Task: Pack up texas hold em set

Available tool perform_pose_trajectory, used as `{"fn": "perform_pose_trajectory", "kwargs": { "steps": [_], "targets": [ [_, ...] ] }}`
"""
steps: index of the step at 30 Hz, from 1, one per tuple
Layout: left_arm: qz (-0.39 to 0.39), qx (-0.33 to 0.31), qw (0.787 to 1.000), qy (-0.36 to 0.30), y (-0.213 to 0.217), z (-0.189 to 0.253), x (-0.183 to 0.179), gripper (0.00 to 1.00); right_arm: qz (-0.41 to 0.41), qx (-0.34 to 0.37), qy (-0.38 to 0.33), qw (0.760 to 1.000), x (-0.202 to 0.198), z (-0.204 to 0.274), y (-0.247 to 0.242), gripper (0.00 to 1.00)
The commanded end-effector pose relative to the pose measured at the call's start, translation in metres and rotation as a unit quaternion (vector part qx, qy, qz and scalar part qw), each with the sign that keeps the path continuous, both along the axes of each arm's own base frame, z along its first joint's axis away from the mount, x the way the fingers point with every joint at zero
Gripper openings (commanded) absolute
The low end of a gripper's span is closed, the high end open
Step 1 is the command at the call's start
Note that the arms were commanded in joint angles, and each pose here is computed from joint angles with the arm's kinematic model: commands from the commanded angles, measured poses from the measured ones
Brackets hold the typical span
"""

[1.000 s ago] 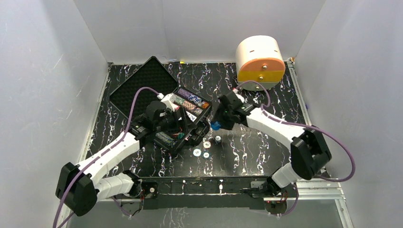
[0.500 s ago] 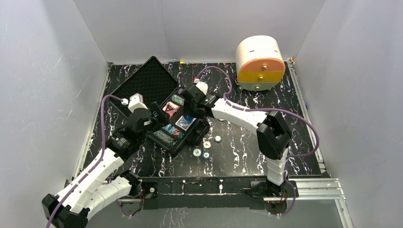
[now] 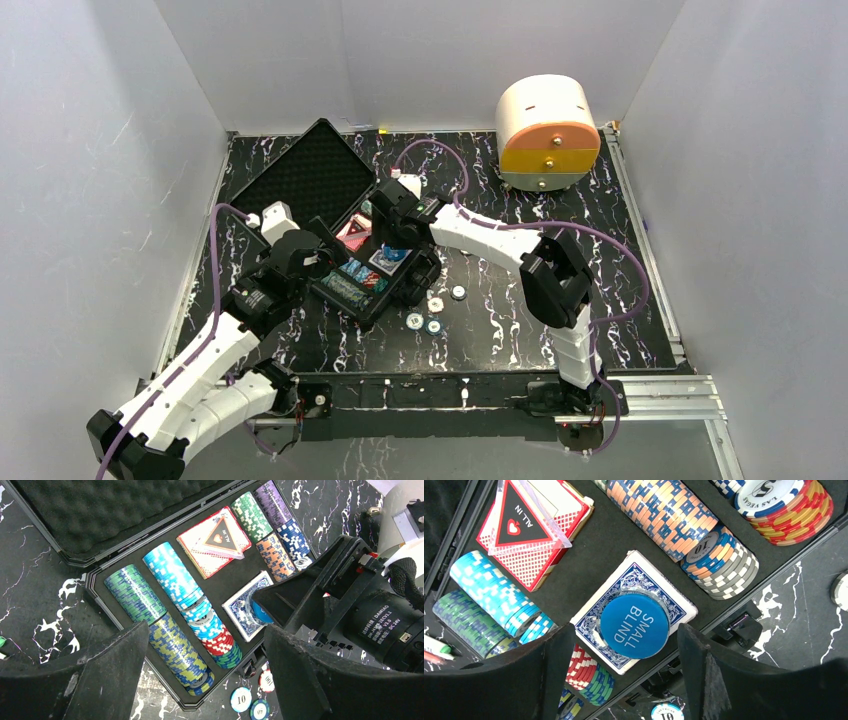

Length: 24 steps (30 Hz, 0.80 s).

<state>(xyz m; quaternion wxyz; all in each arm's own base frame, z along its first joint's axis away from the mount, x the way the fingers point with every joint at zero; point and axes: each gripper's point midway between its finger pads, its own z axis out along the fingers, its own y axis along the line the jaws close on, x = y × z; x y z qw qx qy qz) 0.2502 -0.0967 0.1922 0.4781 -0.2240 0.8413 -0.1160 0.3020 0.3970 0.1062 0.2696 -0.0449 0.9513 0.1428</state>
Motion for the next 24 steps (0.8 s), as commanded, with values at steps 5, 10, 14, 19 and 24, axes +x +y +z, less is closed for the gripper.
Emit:
{"fn": "perform_pose_trajectory", "kwargs": {
  "steps": [5,10,14,19,24],
  "targets": [
    [0.014,0.003,1.0,-0.022,0.007,0.018,0.001,0.86,-0.027,0.03,-0.057,0.998,0.011,0.055,-0.01,0.84],
    [0.011,0.0,1.0,-0.024,0.007,0.02,0.001,0.87,-0.121,0.002,-0.077,0.99,0.021,0.054,-0.073,0.79],
    [0.01,-0.002,1.0,-0.026,0.006,0.021,0.001,0.88,-0.198,-0.009,-0.084,0.977,0.028,0.053,-0.138,0.72],
    [0.01,-0.001,1.0,-0.024,0.005,0.02,0.002,0.89,-0.263,-0.044,-0.064,0.962,0.028,0.027,-0.211,0.66],
    [0.007,0.0,1.0,-0.02,0.003,0.018,0.003,0.89,-0.292,-0.074,-0.042,0.952,0.03,-0.005,-0.259,0.57]
  ]
}}
